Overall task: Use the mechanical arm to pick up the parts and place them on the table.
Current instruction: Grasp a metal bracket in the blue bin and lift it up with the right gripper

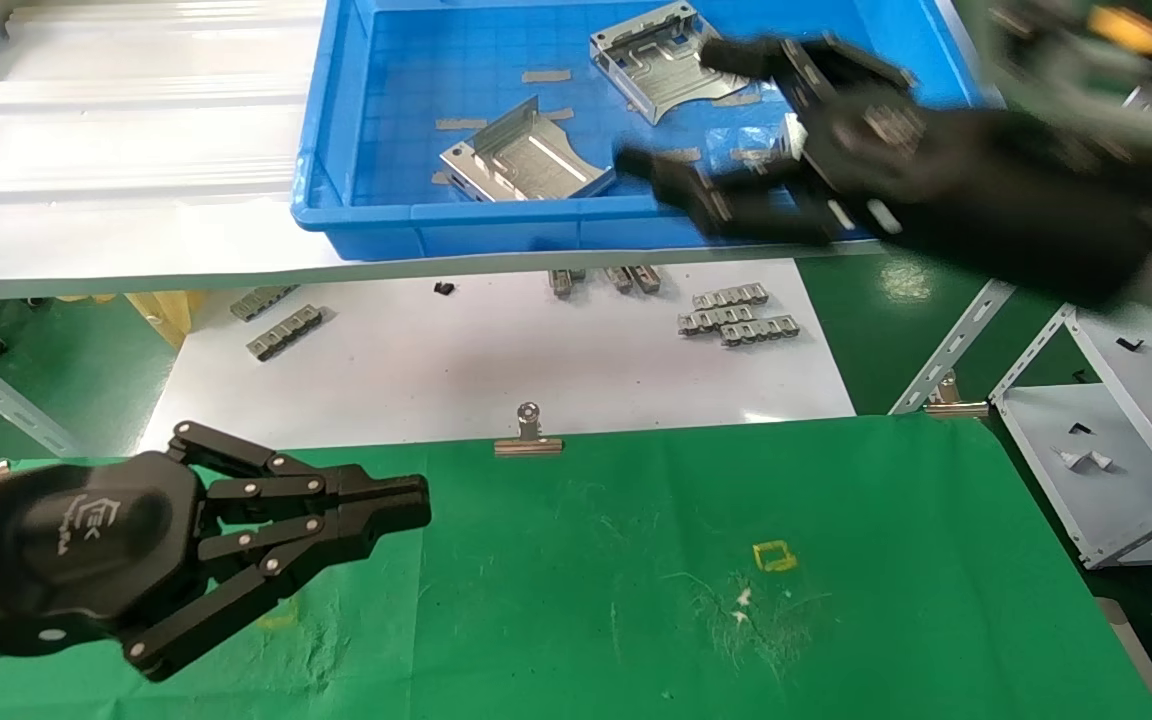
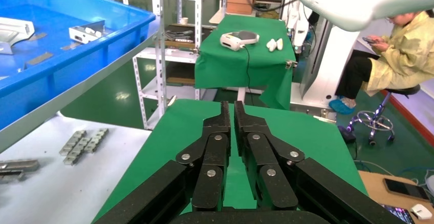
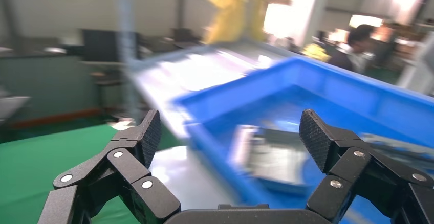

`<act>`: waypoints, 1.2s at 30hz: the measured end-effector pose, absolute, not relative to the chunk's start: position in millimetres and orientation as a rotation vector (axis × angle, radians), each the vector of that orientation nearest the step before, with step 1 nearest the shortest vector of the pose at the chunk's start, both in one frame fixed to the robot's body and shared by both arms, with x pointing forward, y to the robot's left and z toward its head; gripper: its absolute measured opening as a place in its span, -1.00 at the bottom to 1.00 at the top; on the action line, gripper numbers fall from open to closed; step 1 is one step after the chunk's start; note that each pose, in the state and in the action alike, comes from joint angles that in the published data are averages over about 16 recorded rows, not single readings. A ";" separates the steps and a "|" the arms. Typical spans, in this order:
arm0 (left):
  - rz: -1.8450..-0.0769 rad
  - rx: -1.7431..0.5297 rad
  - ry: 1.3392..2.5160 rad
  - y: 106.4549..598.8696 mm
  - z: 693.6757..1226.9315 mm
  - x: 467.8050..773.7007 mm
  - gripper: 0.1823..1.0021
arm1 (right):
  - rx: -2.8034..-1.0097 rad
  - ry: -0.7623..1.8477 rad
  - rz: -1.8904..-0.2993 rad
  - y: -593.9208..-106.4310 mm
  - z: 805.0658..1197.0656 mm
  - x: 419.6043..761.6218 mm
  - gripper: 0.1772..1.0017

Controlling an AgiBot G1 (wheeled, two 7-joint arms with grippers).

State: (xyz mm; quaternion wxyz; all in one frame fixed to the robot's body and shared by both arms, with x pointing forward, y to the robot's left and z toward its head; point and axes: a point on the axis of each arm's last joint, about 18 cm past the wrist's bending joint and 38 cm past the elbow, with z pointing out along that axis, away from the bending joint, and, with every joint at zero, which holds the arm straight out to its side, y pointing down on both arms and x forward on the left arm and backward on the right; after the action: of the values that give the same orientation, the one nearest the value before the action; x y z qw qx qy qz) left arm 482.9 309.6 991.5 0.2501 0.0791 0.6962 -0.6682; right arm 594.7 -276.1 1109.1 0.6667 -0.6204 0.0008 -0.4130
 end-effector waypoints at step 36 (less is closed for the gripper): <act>-1.819 0.215 1.895 309.6 991.5 482.9 -0.94 | -1.499 0.548 -1.210 -180.9 1178.0 739.6 0.52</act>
State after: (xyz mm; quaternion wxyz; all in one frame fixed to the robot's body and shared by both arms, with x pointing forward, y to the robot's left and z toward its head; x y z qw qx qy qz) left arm 482.9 309.6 991.5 0.2501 0.0791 0.6962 -0.6682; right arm 739.6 -180.9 1178.0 0.5389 -0.6304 0.2305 -0.5089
